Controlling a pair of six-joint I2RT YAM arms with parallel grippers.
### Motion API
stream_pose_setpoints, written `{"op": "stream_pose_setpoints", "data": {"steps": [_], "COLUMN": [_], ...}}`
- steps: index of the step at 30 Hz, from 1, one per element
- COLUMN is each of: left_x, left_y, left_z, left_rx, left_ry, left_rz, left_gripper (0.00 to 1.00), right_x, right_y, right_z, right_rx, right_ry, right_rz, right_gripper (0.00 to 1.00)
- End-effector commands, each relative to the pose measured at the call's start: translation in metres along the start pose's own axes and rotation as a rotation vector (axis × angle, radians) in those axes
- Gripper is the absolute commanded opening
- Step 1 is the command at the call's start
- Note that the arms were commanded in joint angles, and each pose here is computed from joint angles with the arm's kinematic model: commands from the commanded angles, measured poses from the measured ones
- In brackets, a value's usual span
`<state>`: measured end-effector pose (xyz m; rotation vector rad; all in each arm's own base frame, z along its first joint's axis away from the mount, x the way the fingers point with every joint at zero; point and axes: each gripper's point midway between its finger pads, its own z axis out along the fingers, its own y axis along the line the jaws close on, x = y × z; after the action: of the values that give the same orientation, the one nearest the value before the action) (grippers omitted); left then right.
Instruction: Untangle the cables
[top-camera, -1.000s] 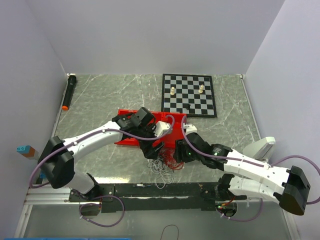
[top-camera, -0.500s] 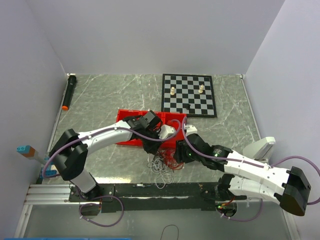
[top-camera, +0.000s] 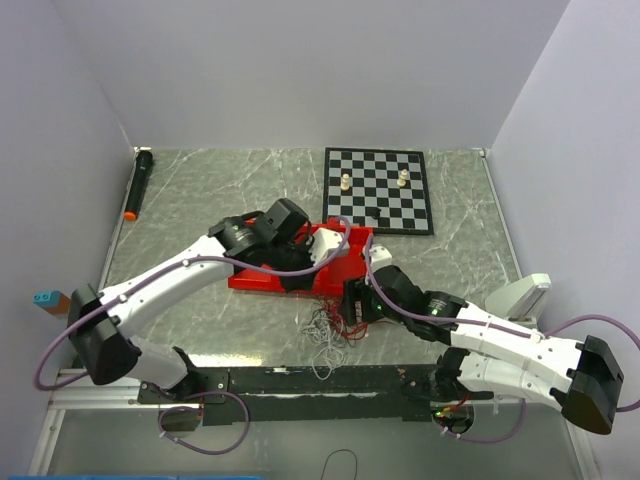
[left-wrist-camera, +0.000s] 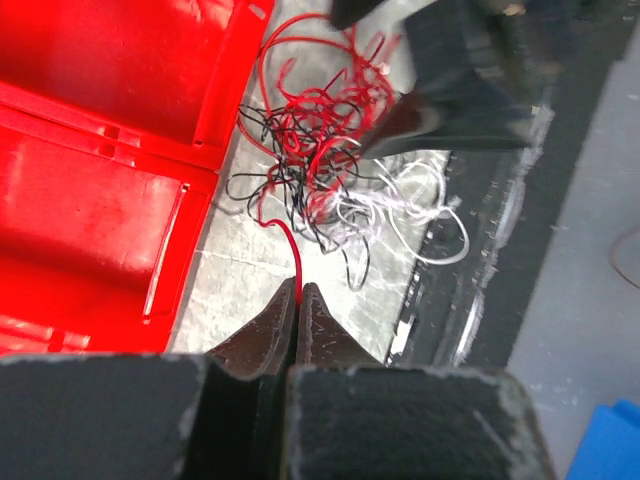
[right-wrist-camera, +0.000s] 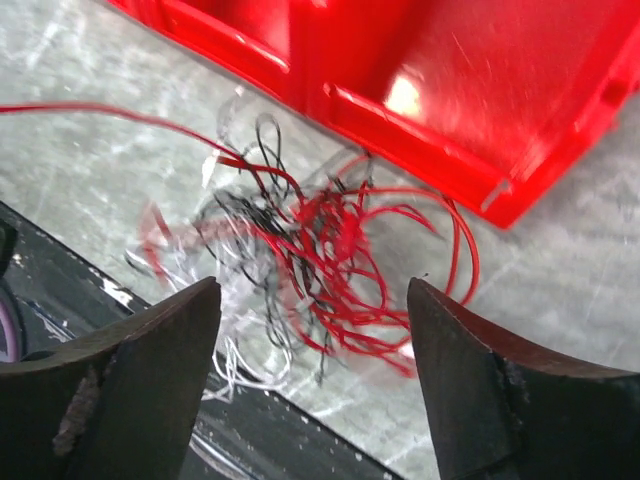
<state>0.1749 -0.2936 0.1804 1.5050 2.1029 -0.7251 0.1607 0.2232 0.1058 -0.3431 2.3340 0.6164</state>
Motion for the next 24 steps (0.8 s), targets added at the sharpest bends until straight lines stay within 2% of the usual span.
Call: {"op": "stream_pose_setpoints", "data": {"steps": [1,5,10,15,20,24], "left_x": [-0.017,-0.031,-0.044,-0.070,-0.099,-0.125], "left_y": [-0.018,-0.022,-0.027,-0.034,-0.041,-0.033], "left_z": [-0.036,-0.058,-0.079,-0.108,-0.139,-0.171], "left_rx": [0.033,0.017,0.010,0.008,-0.013,-0.130], "left_ry": [-0.047,-0.084,-0.118,-0.165,-0.256,-0.357], "left_rz": [0.066,0.115,0.159,0.196,0.231,0.266], "left_gripper": [0.01,0.01,0.01,0.01,0.01,0.01], "right_x": [-0.044,-0.061,-0.092,-0.098,-0.084,-0.060], "right_y": [0.028,0.043,0.069,0.084,0.082,0.069], "right_z": [-0.003,0.000,-0.007,0.012,0.036,0.040], "right_rx": [-0.093,-0.142,-0.239,-0.255,-0.222,-0.193], "right_ry": [-0.139,-0.183,-0.297,-0.268,-0.196,-0.129], "right_rz": [-0.045,-0.082,-0.095,-0.079,-0.051,-0.032], "right_gripper": [0.84,0.87,0.89,0.89,0.81,0.80]}}
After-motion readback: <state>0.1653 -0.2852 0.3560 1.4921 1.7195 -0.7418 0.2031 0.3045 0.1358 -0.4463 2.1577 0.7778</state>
